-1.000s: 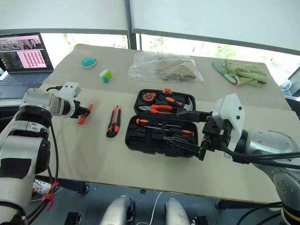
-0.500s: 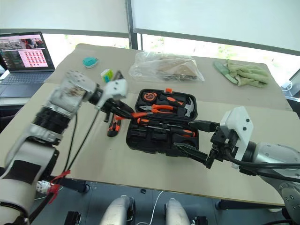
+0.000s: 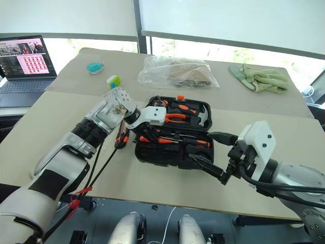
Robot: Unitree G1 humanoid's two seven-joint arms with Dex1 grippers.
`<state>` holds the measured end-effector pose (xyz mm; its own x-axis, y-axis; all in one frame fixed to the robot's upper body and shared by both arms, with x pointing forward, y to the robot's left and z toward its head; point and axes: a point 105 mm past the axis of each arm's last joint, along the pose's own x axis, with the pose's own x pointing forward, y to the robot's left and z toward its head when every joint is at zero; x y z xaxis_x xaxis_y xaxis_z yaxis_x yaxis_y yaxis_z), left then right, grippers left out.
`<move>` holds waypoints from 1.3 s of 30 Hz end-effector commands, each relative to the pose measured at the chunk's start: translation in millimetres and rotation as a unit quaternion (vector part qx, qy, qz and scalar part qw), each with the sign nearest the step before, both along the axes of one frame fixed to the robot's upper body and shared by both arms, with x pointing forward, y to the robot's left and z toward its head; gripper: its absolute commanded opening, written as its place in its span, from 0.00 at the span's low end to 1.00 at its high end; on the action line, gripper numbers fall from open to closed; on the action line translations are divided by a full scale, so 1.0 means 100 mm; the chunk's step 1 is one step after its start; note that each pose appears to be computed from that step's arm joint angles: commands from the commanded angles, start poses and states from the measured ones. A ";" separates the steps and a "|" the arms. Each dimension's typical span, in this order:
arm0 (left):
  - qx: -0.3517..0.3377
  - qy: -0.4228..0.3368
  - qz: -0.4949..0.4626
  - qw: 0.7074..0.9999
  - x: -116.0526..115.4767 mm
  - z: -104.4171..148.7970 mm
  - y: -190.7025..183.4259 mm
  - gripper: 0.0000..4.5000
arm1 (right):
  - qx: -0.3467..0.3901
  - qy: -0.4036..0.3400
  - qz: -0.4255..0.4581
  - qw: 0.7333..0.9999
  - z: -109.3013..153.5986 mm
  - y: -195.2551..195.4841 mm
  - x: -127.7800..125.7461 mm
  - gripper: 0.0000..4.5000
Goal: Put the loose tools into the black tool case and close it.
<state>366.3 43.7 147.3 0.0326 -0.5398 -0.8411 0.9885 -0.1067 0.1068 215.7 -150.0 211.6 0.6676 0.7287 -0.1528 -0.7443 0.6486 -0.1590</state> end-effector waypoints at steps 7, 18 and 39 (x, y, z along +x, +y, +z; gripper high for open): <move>0.014 -0.022 -0.005 1.000 0.05 -0.06 -0.08 0.09 | 0.017 -0.040 -0.006 0.999 0.15 0.01 0.00 1.00; -0.001 -0.013 -0.027 1.000 0.02 -0.01 -0.10 0.44 | 0.020 -0.039 -0.010 0.999 0.14 0.03 0.01 1.00; -0.293 -0.024 0.034 0.955 0.01 0.20 0.18 0.01 | 0.017 -0.015 -0.004 1.000 0.08 0.00 0.04 1.00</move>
<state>364.6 64.8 156.8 0.0862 -0.8887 -0.4503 0.9927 0.0384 0.1144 220.2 -150.2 212.1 0.6784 0.7233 -0.1293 -0.7347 0.6659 -0.1297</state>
